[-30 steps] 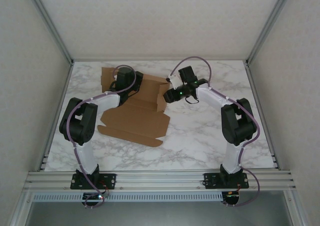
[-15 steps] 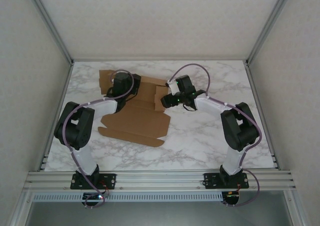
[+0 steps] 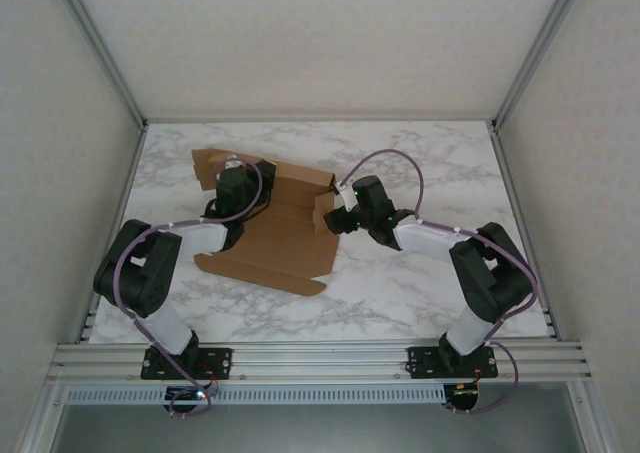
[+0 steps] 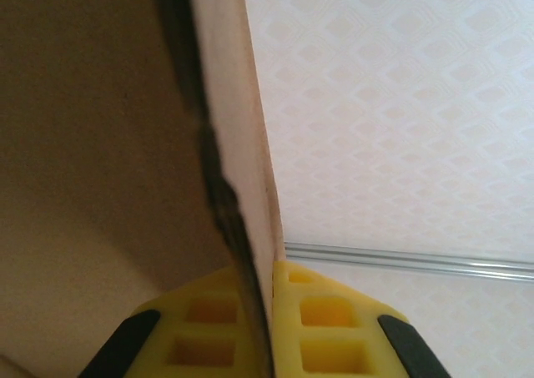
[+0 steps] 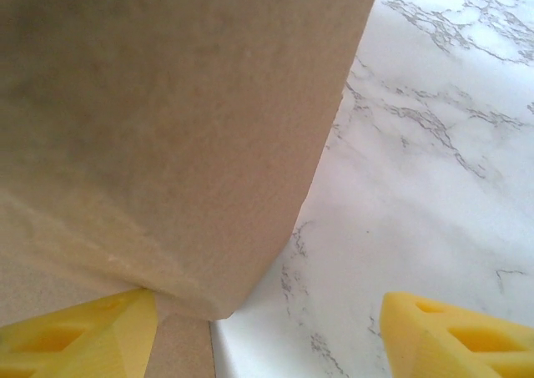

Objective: Fold the paper box

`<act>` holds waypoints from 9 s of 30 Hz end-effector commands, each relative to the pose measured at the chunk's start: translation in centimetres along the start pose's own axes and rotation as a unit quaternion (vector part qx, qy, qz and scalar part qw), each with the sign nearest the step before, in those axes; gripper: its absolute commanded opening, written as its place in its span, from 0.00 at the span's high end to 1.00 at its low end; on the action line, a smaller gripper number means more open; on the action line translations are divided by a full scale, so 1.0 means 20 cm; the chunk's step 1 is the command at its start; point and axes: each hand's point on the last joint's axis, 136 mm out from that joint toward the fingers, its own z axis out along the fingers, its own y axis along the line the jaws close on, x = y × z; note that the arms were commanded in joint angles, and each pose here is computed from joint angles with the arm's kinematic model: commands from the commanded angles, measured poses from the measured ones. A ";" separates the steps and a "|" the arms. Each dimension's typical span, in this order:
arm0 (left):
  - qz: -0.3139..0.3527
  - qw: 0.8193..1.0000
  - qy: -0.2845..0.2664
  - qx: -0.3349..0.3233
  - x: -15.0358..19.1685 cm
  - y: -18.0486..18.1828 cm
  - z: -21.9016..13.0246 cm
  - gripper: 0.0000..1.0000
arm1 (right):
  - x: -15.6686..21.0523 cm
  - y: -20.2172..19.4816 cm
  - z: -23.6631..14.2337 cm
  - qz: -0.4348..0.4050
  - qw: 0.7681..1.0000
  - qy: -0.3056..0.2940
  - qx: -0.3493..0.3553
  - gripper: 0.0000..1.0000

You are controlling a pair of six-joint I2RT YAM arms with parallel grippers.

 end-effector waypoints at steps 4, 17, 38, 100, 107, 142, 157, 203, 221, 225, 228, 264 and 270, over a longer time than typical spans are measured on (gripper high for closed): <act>0.006 1.000 0.007 -0.028 0.04 0.11 -0.05 1.00 | -0.16 -0.02 -0.03 -0.018 0.997 -0.065 0.032 0.28; 0.005 0.999 0.008 -0.038 0.06 0.13 -0.07 1.00 | -0.19 -0.14 0.05 0.001 0.986 -0.061 0.157 0.28; 0.002 0.996 0.018 -0.093 0.08 0.19 0.02 1.00 | -0.44 -0.19 0.07 -0.026 0.970 -0.139 0.199 0.22; 0.286 0.951 0.114 -0.041 0.15 -0.76 -0.31 0.43 | -0.15 -0.18 0.09 -0.065 0.996 -0.052 0.029 0.96; 0.216 0.944 0.211 -0.133 0.13 -0.15 -0.08 0.48 | -0.12 -0.22 0.11 -0.076 0.995 -0.035 0.049 0.94; 0.192 0.941 0.240 -0.141 0.26 0.02 -0.02 0.53 | -0.21 -0.29 -0.05 -0.044 0.995 -0.062 0.058 0.29; 0.233 0.932 0.244 -0.130 0.29 -0.03 -0.03 0.52 | -0.21 -0.27 -0.10 -0.073 0.994 -0.079 0.006 0.40; 0.331 0.926 0.151 -0.102 0.07 -0.54 -0.39 0.48 | 0.00 -0.55 -0.31 0.126 0.957 -0.099 0.242 1.00; 0.320 0.912 0.210 -0.148 0.12 -0.20 -0.39 0.46 | 0.21 -0.53 -0.27 0.144 0.946 -0.046 0.288 1.00; 0.318 0.907 0.221 -0.166 0.14 -0.09 -0.39 0.48 | 0.21 -0.52 -0.26 0.139 0.948 -0.045 0.283 1.00; 0.307 0.909 0.229 -0.167 0.16 -0.03 -0.37 0.50 | 0.20 -0.51 -0.24 0.135 0.950 -0.043 0.279 1.00; 0.197 0.949 0.243 -0.040 0.32 -0.02 -0.25 0.83 | 0.20 -0.42 -0.19 0.165 0.961 -0.034 0.217 1.00; 0.196 0.950 0.238 -0.055 0.30 0.04 -0.25 0.82 | 0.21 -0.45 -0.21 0.171 0.956 -0.026 0.238 1.00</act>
